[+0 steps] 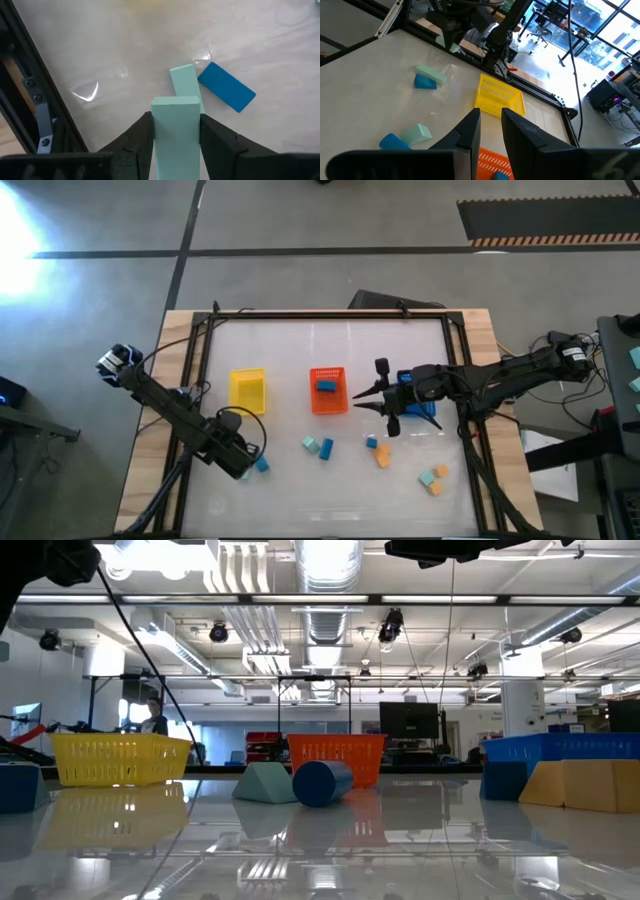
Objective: Sort & place blocks by color
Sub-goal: Put the light blue block into the yellow bin
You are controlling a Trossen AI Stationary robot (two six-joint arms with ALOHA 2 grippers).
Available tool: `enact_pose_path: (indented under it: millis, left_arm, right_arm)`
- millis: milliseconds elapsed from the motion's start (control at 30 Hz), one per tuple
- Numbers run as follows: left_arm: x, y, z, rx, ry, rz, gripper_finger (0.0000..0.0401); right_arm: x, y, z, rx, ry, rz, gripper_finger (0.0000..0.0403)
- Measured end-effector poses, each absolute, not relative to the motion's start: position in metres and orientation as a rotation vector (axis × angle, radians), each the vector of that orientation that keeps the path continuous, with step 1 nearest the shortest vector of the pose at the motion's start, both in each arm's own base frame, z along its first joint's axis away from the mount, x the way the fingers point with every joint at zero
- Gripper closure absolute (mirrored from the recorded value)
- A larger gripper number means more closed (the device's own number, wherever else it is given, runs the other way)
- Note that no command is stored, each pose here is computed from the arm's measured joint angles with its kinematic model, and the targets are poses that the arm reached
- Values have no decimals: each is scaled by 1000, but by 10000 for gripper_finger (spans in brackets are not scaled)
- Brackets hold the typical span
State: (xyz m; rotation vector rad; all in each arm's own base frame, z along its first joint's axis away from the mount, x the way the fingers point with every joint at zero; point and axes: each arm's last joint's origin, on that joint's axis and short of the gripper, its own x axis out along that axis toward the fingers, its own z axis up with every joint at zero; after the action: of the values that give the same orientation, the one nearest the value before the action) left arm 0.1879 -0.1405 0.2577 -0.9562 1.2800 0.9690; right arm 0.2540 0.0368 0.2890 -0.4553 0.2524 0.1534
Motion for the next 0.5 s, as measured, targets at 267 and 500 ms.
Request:
enact_pose_path:
  millis: [267,500]
  left_arm:
    - [188,-140,258,-956,1279,969,282]
    - [200,-140,270,-943,1148,868,281]
  right_arm:
    - [254,37,289,-456,252,154,335]
    - [254,37,289,-456,252,154,335]
